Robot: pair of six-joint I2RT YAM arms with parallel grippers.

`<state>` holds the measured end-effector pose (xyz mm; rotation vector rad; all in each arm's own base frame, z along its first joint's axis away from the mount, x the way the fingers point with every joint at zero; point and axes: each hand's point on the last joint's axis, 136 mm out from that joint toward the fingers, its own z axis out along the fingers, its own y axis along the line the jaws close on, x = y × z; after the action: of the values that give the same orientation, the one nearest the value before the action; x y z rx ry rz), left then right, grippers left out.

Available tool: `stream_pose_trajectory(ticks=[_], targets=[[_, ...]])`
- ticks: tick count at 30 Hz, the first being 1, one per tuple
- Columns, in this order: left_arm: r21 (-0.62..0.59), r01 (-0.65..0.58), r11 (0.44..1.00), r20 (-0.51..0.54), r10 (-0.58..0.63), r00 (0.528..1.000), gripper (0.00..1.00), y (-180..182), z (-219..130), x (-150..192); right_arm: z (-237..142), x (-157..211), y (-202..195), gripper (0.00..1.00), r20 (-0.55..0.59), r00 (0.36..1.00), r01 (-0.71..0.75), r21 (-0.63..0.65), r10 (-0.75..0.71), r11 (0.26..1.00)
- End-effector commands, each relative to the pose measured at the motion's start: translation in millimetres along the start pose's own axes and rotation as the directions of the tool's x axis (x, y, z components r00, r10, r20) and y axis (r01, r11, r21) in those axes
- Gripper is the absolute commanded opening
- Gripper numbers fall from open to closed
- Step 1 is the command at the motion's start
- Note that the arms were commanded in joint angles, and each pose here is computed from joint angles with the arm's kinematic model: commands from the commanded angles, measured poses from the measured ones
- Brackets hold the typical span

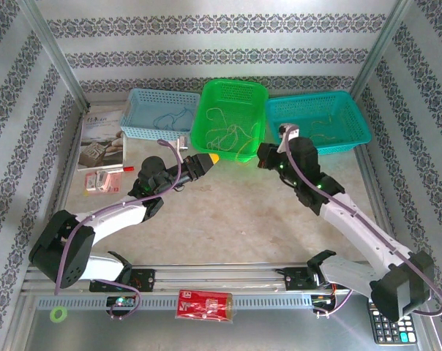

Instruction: Untangle the cables

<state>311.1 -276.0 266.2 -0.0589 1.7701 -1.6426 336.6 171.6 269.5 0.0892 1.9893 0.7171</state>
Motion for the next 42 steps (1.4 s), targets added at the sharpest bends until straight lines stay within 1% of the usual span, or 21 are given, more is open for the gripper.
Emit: stream_pose_trajectory(ticks=[1,6,11,14,19,26,27,33,36,37,39,40,42], targets=[[0.044,-0.042,0.998,0.026,0.041,0.999,0.33,-12,-3,-5,1,-26,-7,0.0,0.033,0.999,0.011,0.032,-0.012,0.999],[0.018,-0.078,0.997,0.016,0.077,0.997,0.44,-12,-7,-3,6,-72,-37,0.0,0.123,0.992,-0.018,0.14,0.001,0.99],[-0.031,-0.123,0.992,0.01,0.124,0.992,0.54,-11,-15,-1,14,-121,-84,0.0,0.231,0.972,-0.098,0.261,0.037,0.96],[-0.061,-0.152,0.986,0.014,0.154,0.988,0.61,-10,-22,-2,21,-139,-111,0.0,0.271,0.961,-0.145,0.318,0.057,0.937],[-0.113,-0.198,0.974,0.017,0.201,0.979,0.74,-10,-33,-2,34,-156,-152,0.0,0.316,0.946,-0.205,0.4,0.076,0.893],[-0.18,-0.245,0.953,0.019,0.253,0.967,0.99,-8,-46,-4,48,-162,-202,0.0,0.326,0.941,-0.247,0.483,0.09,0.84],[-0.188,-0.247,0.951,0.022,0.255,0.967,1.0,-8,-47,-5,49,-162,-209,0.0,0.325,0.941,-0.253,0.491,0.094,0.833],[-0.209,-0.248,0.946,0.026,0.259,0.966,1.0,-4,-50,-6,65,-156,-241,0.0,0.294,0.946,-0.28,0.518,0.139,0.808],[-0.212,-0.249,0.945,0.03,0.261,0.965,1.0,-4,-50,-7,74,-157,-245,0.0,0.271,0.952,-0.267,0.503,0.143,0.822],[-0.214,-0.25,0.944,0.03,0.262,0.965,1.0,-3,-51,-7,78,-159,-243,0.1,0.259,0.955,-0.258,0.49,0.144,0.832],[-0.218,-0.25,0.943,0.034,0.264,0.964,1.0,-3,-51,-8,84,-160,-238,0.43,0.233,0.961,-0.245,0.467,0.148,0.85],[-0.22,-0.249,0.943,0.033,0.263,0.964,1.0,-2,-52,-8,85,-161,-235,0.51,0.23,0.961,-0.246,0.454,0.154,0.857],[-0.221,-0.248,0.943,0.036,0.262,0.964,1.0,-3,-52,-8,84,-163,-227,0.61,0.232,0.959,-0.249,0.427,0.161,0.869]])
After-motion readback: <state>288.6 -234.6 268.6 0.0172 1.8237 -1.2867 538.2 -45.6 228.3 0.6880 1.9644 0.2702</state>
